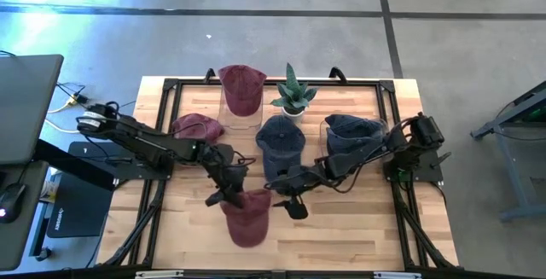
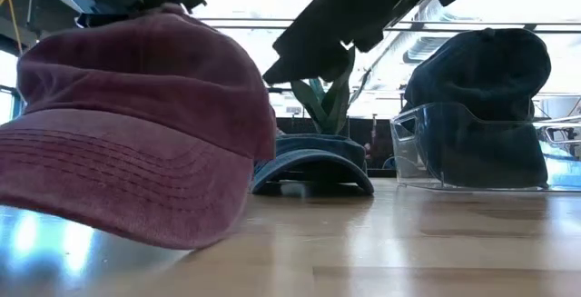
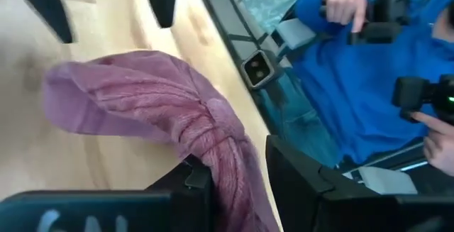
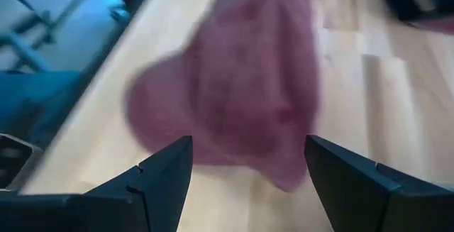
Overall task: Pick & Place hat
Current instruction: Put the bottom red cap into the left transparent bin
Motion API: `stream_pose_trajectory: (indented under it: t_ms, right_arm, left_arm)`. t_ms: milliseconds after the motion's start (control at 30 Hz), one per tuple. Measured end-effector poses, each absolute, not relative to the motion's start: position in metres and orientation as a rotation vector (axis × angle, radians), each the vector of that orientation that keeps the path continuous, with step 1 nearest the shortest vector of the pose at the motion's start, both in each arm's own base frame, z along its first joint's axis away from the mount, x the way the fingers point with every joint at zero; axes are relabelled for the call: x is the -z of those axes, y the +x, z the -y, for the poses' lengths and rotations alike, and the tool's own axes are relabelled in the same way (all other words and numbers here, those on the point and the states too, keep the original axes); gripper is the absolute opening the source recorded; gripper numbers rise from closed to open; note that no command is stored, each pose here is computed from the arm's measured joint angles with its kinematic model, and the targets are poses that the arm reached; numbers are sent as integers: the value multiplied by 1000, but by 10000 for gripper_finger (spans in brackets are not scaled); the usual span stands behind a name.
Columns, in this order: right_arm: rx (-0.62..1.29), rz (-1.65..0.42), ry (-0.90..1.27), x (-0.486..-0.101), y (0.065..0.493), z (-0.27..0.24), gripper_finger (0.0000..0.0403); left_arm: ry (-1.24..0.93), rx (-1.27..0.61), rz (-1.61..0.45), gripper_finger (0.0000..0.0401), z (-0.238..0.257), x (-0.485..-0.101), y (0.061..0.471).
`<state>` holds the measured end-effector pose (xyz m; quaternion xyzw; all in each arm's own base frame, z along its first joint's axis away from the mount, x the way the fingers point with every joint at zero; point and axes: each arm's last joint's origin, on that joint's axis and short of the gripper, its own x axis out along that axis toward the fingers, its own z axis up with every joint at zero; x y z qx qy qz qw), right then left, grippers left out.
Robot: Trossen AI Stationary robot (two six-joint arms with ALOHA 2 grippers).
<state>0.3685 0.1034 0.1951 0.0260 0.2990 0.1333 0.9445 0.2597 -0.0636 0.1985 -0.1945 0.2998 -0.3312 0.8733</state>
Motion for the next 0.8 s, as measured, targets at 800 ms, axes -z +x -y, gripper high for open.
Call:
stream_pose_trajectory:
  t_ms: [800]
  right_arm:
    - [-709, -390, 108, -180, 394, -93, 191]
  left_arm:
    - [-314, 649, -532, 7, 73, -200, 265]
